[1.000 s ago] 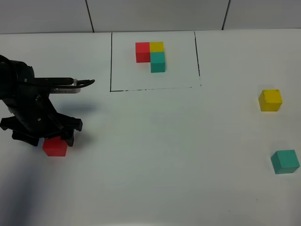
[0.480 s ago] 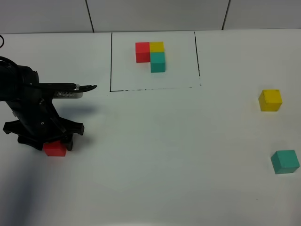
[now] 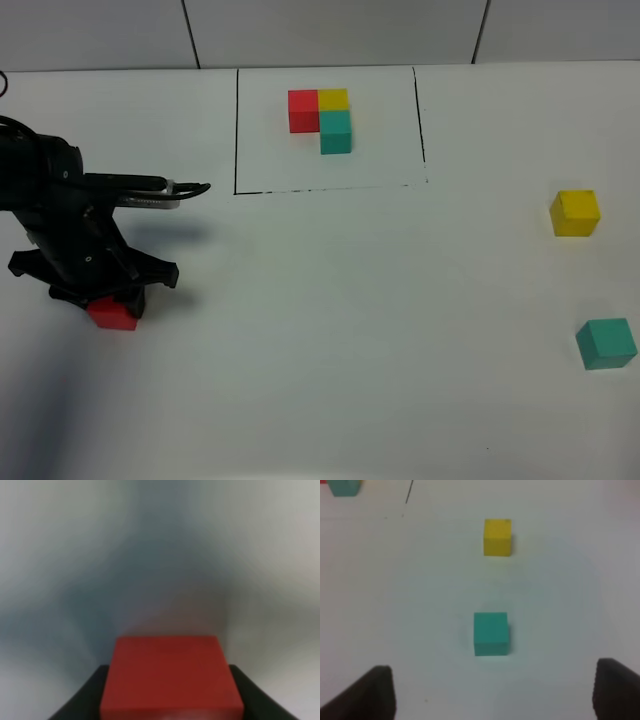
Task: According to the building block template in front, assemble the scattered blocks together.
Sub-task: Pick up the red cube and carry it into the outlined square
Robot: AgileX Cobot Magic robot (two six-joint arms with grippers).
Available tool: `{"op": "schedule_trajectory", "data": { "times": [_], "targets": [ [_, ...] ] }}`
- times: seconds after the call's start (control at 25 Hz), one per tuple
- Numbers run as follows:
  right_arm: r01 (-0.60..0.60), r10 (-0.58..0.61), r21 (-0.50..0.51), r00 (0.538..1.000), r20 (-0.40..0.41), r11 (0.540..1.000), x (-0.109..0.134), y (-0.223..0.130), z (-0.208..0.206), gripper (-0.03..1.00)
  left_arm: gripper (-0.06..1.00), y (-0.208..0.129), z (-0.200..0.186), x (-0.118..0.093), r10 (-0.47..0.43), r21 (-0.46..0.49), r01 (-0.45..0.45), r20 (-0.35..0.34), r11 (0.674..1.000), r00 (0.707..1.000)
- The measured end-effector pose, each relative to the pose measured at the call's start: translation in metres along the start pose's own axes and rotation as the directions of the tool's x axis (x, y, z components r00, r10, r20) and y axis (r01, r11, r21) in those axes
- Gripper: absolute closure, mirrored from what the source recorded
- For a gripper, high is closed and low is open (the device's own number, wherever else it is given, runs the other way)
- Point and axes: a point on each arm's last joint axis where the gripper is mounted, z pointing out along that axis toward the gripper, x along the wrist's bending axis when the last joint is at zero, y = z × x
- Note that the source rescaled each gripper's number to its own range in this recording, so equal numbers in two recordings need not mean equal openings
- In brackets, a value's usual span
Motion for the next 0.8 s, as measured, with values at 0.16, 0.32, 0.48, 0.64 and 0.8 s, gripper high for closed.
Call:
{"op": "schedule_trajectory", "data": {
  "times": [0.16, 0.32, 0.48, 0.64, 0.8],
  "targets": [
    [0.000, 0.000, 0.000, 1.000, 0.000, 1.000, 0.000, 0.000, 0.000, 0.31, 0.93, 0.010, -0.011, -0.009, 0.184, -0.019, -0.184, -0.022, 0.983, 0.983],
    [-0.001, 0.001, 0.000, 1.000, -0.001, 1.000, 0.000, 0.000, 0.000, 0.31, 0.93, 0.023, -0.024, -0.035, 0.462, -0.058, -0.466, -0.064, 0.883, 0.885],
    [-0.002, 0.002, 0.000, 1.000, -0.001, 1.000, 0.000, 0.000, 0.000, 0.31, 0.93, 0.037, -0.035, -0.074, 0.714, -0.069, -0.720, -0.092, 0.690, 0.694],
    [-0.002, 0.002, 0.000, 1.000, -0.002, 1.000, 0.000, 0.000, 0.000, 0.31, 0.93, 0.054, -0.042, -0.110, 0.842, -0.042, -0.848, -0.095, 0.529, 0.530],
    [-0.003, 0.003, 0.000, 1.000, -0.002, 1.000, 0.000, 0.000, 0.000, 0.31, 0.93, 0.075, -0.040, -0.138, 0.898, -0.028, -0.903, -0.097, 0.429, 0.429]
  ]
}}
